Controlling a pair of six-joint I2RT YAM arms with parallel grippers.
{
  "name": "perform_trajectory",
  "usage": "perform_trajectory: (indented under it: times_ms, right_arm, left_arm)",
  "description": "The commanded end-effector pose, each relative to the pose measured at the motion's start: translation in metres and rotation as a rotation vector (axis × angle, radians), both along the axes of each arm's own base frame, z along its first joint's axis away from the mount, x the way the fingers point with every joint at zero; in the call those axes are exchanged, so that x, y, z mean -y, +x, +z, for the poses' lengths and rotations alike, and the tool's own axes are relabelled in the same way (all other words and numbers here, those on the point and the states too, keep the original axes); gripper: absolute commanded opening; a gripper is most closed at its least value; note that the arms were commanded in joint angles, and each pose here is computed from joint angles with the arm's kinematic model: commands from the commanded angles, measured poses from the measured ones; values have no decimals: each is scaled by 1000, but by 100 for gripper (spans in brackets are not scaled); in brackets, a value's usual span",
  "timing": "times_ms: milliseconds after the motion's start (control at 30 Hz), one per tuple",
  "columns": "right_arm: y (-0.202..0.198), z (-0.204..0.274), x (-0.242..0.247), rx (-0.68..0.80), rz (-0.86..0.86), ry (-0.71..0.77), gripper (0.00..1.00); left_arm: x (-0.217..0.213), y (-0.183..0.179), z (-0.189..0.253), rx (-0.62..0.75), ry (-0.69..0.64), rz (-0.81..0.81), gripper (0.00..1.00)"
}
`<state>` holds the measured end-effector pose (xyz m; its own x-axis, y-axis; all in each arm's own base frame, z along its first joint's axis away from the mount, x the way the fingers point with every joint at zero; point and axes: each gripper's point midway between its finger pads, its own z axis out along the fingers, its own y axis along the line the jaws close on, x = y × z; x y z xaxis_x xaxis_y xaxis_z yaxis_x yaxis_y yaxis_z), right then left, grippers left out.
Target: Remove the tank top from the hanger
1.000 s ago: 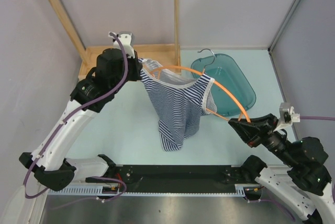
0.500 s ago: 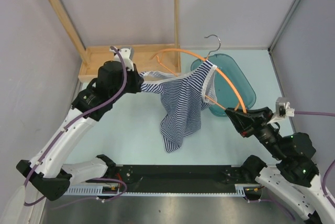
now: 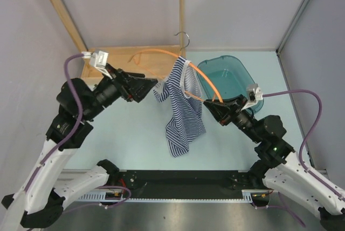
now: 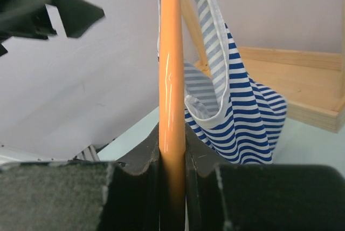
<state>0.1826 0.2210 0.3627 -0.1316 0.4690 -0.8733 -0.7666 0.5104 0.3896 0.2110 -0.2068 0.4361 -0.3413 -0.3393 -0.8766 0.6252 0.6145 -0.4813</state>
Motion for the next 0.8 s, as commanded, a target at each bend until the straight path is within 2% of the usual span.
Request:
perform_trajectory:
  times_ms: [0,100,200,333,500,633,733,767]
  right_arm:
    - [-26,63,-1,232,91,187,0]
    - [-26,58,-7,237,105,176,0]
    - [-29,58,-10,244,116,170,0]
    - [-31,56,-13,249,124,157,0]
    - [-36,48,-21,250,158,128,0]
    - [-40,41,-28,246,191,108,0]
    - [-42,37,-29,239,195,103,0]
    - [-42,36,-28,237,193,106,0]
  left_arm:
    - [8,-1,52,-67,-355,-17,84]
    - [8,12,54,-177,-503,27,84]
    - [11,26,42,-293,-582,67,82]
    - [13,40,22,-417,-623,132,82]
    - [-3,56,16,-413,-669,254,82]
    - [-8,62,20,-360,-687,282,72]
    - [-8,65,15,-364,-687,288,70]
    - [-7,66,13,-361,-691,286,66]
